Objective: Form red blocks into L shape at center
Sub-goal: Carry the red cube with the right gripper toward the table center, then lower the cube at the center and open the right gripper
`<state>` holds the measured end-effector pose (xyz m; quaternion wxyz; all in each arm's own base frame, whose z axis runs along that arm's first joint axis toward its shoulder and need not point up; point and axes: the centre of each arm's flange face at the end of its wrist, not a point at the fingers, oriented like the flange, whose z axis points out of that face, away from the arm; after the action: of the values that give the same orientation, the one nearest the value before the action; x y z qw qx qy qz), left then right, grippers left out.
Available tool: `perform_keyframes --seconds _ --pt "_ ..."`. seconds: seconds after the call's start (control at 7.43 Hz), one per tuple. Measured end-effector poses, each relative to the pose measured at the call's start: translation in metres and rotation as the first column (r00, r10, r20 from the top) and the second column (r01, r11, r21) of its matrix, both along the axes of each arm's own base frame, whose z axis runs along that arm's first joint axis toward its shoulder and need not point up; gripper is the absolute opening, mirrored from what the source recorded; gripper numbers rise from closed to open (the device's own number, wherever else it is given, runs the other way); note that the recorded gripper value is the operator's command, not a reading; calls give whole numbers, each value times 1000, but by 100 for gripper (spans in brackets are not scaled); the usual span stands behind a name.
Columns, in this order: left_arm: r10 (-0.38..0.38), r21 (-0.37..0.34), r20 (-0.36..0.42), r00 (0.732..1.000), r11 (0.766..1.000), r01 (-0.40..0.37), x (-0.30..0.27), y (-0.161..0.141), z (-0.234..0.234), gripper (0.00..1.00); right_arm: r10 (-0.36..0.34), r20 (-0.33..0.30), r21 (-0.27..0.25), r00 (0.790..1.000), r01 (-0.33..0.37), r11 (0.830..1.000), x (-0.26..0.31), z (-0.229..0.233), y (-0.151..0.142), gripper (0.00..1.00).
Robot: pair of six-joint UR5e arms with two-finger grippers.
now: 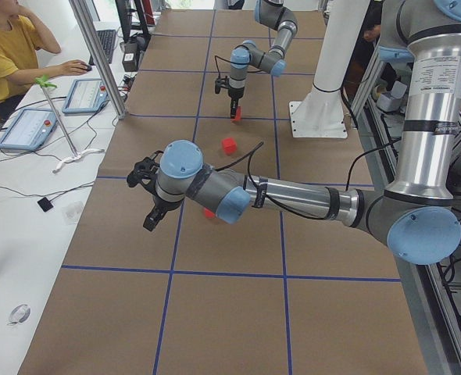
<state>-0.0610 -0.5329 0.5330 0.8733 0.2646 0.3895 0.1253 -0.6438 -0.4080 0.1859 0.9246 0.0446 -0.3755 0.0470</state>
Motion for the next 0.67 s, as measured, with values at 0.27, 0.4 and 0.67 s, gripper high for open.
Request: perform_keyframes --seconds 0.27,0.4,0.67 --pt "0 0 0 1000 1000 0 0 0 0 100 9 -7 19 1000 -9 1000 -2 0 1 100" --pt "0 0 1 1000 1000 0 0 0 0 100 7 1 26 1000 -7 1000 1 -5 1 100" --pt "-1 0 1 1000 1000 1 0 0 0 100 17 46 27 999 -19 999 36 -29 -22 100"
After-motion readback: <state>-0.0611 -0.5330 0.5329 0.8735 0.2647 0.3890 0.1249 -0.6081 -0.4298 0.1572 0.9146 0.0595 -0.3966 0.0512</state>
